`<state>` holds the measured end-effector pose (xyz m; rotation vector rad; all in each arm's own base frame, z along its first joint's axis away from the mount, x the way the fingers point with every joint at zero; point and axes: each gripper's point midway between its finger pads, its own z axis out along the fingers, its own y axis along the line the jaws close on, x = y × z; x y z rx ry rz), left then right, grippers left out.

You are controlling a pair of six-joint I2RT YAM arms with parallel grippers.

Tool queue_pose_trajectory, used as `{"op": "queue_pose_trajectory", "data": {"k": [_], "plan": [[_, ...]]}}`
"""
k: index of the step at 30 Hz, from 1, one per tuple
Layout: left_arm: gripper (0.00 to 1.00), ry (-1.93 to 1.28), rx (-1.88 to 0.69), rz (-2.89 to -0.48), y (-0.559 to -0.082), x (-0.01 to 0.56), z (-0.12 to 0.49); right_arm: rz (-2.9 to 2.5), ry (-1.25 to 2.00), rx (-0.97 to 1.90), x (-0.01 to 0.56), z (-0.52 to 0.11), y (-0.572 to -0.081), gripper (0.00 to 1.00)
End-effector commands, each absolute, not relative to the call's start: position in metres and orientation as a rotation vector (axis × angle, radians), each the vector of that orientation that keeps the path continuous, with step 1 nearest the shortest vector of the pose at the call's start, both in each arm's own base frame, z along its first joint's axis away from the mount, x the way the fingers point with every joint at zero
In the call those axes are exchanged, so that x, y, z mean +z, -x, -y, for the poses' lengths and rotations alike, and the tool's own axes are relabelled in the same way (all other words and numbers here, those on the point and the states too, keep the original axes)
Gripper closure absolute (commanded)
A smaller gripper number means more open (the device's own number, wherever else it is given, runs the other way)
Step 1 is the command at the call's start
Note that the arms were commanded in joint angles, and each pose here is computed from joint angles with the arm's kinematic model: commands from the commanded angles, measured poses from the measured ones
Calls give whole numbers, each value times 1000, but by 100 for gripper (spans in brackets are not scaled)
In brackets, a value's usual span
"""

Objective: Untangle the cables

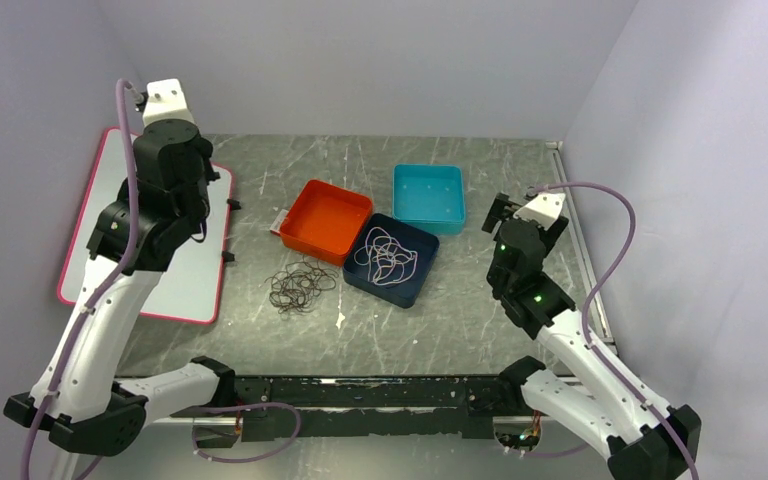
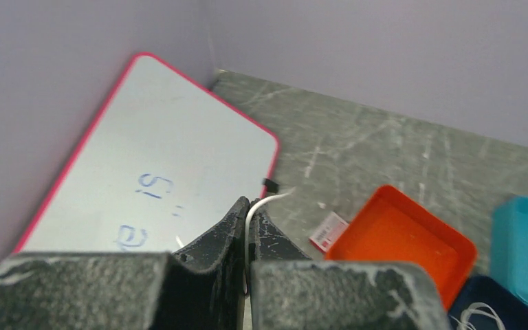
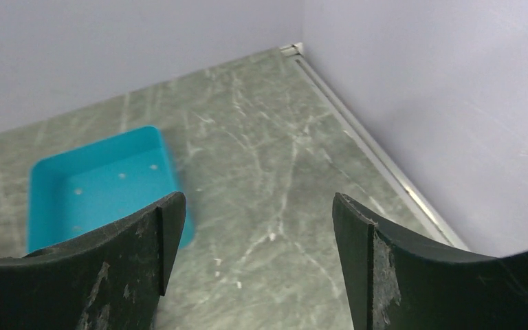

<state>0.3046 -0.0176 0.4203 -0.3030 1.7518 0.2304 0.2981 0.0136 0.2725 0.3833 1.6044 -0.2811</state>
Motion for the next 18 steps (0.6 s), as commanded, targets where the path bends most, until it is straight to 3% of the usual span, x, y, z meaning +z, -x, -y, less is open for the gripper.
{"op": "queue_pose_trajectory", "data": {"k": [1, 5, 12, 18], "plan": [[93, 375, 430, -1696, -290, 441, -23, -1620, -395, -407, 265, 6, -293, 17], [93, 361, 417, -1679, -291, 450, -30, -1650, -382, -348, 259, 1, -301, 17], [91, 4, 2, -1662, -300, 453, 45, -1513, 84, 203, 298, -104, -314, 17], [93, -160, -175, -1650, -299, 460, 84, -1395, 376, 506, 331, -173, -300, 17]]}}
